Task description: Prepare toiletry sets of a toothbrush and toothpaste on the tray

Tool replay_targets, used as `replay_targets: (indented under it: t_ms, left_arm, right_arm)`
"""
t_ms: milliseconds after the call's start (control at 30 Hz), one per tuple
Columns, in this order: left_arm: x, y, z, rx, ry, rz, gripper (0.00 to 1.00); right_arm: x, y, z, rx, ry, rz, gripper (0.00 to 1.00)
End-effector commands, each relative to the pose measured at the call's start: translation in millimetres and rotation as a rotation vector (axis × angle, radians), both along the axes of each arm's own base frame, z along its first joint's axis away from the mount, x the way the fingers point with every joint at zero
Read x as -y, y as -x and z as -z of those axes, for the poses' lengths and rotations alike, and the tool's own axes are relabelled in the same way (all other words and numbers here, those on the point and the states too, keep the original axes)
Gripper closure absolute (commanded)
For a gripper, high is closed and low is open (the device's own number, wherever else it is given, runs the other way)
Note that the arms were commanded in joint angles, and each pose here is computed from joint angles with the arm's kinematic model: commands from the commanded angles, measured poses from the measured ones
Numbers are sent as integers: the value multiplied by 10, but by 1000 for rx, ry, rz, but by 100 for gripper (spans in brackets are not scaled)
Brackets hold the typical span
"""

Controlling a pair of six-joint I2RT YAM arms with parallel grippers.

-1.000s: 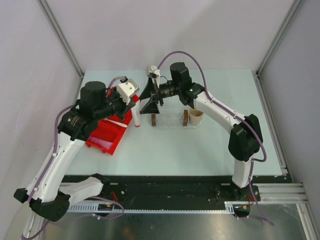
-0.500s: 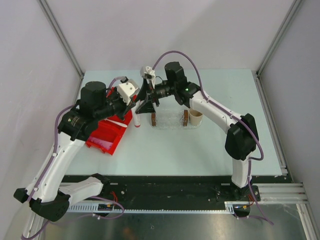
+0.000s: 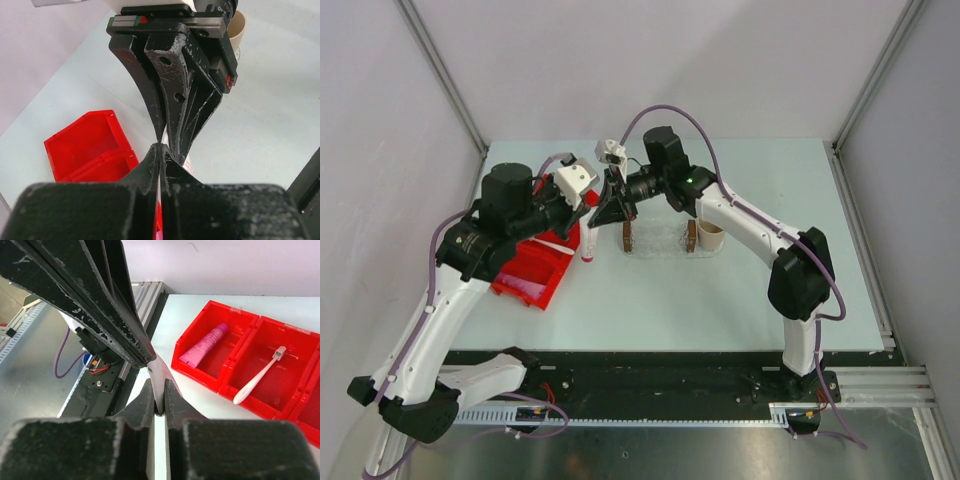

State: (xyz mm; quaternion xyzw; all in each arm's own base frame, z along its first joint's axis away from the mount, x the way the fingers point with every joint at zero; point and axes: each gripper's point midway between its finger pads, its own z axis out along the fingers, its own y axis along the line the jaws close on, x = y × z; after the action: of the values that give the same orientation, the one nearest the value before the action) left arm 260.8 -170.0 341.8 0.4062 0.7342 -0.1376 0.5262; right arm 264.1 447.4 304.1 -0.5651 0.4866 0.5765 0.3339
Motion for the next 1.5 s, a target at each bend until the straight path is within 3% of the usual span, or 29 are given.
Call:
replay_targets:
  t_ms: [0, 167, 200, 300, 333, 467, 767, 900, 1467]
  left_arm:
    - [39, 13, -137, 44, 32, 15, 100]
    - [8, -37, -120, 46, 17, -11, 99]
    - [6, -45, -132, 49, 18, -14, 94]
    - [-1, -53, -117, 48, 11, -17, 62]
    - [-7, -58, -104, 46, 8, -21, 47]
    - [-89, -64, -133, 68, -2, -56, 27]
    - [-321, -85, -17, 67, -5, -137, 20]
    - [-393, -127, 45, 60, 2, -162, 20]
    - [-437, -378, 454, -14, -19, -210, 20]
  right_arm:
    - [20, 29, -224, 66, -27, 8, 100]
    - [66, -17, -198, 106, -2, 63, 100]
    - [74, -38, -195, 115, 5, 80, 100]
    - [106, -84, -167, 132, 21, 112, 100]
    - [126, -106, -174, 137, 25, 128, 100]
    - [222, -344, -161, 167, 48, 244, 100]
    - [709, -1057, -150, 253, 115, 581, 100]
    - [919, -1168, -161, 275, 114, 661, 100]
    - [1024, -1199, 38, 181, 16, 693, 100]
